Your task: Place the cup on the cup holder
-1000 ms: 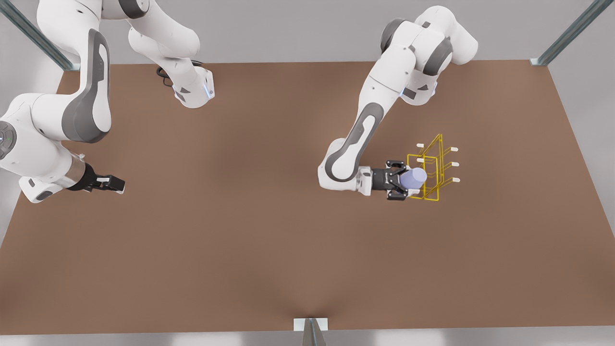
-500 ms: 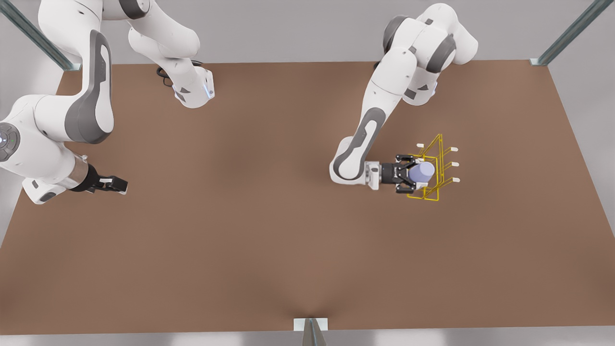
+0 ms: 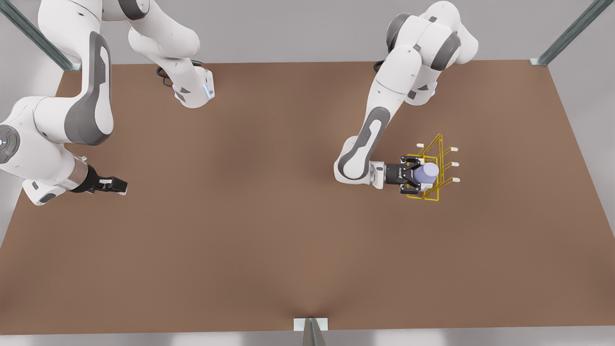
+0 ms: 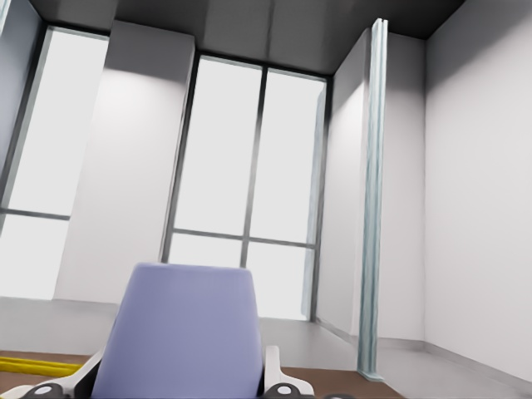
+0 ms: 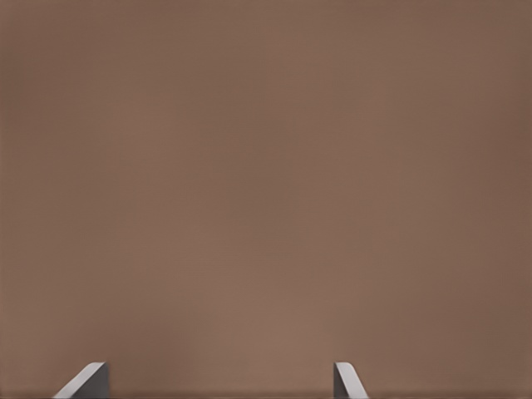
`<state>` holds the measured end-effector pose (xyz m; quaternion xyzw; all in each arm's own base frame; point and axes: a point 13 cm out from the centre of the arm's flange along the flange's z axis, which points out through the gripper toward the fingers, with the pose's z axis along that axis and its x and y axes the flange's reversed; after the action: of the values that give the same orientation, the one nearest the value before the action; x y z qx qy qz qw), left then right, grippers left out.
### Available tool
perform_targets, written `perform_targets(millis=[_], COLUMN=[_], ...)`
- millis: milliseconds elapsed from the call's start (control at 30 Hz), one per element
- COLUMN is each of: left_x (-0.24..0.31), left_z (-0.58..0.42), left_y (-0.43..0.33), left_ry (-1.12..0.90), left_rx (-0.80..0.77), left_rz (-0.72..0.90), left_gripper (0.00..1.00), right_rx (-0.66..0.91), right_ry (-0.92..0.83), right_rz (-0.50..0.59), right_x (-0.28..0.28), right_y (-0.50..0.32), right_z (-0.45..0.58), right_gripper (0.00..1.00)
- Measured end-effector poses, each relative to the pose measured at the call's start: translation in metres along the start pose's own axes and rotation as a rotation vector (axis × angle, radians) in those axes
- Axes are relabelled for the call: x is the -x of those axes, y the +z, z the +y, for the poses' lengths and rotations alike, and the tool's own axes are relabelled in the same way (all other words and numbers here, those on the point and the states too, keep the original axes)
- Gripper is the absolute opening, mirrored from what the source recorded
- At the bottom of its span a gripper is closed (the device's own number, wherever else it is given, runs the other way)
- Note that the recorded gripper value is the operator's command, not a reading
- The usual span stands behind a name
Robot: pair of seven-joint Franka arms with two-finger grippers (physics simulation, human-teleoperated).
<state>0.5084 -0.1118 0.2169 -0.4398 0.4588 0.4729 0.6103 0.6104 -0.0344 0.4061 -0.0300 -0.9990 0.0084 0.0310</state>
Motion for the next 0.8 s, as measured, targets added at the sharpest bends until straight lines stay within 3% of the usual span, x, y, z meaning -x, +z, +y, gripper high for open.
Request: perform_targets(millis=[500, 533, 567, 800], left_x=[-0.010, -0.010, -0.010, -0.013], left_z=[0.014, 0.015, 0.015, 0.016], left_y=[0.023, 0.023, 0.023, 0.024], left_ry=[0.018, 0.017, 0.015, 0.013], left_rx=[-0.033, -0.035, -0.036, -0.047], left_rz=[-0.023, -0.023, -0.023, -0.028], left_gripper=[0.74, 0.77, 1.00, 1.00], right_rx=[0.000, 0.000, 0.000, 0.000], right_ry=[0.002, 0.003, 0.003, 0.003], right_rz=[0.004, 0.005, 0.006, 0.007], right_x=[0.000, 0.001, 0.001, 0.001], right_y=[0.002, 0.003, 0.004, 0.004], right_z=[-0.002, -0.002, -0.002, -0.003], right_gripper=[1.00, 1.00, 1.00, 1.00])
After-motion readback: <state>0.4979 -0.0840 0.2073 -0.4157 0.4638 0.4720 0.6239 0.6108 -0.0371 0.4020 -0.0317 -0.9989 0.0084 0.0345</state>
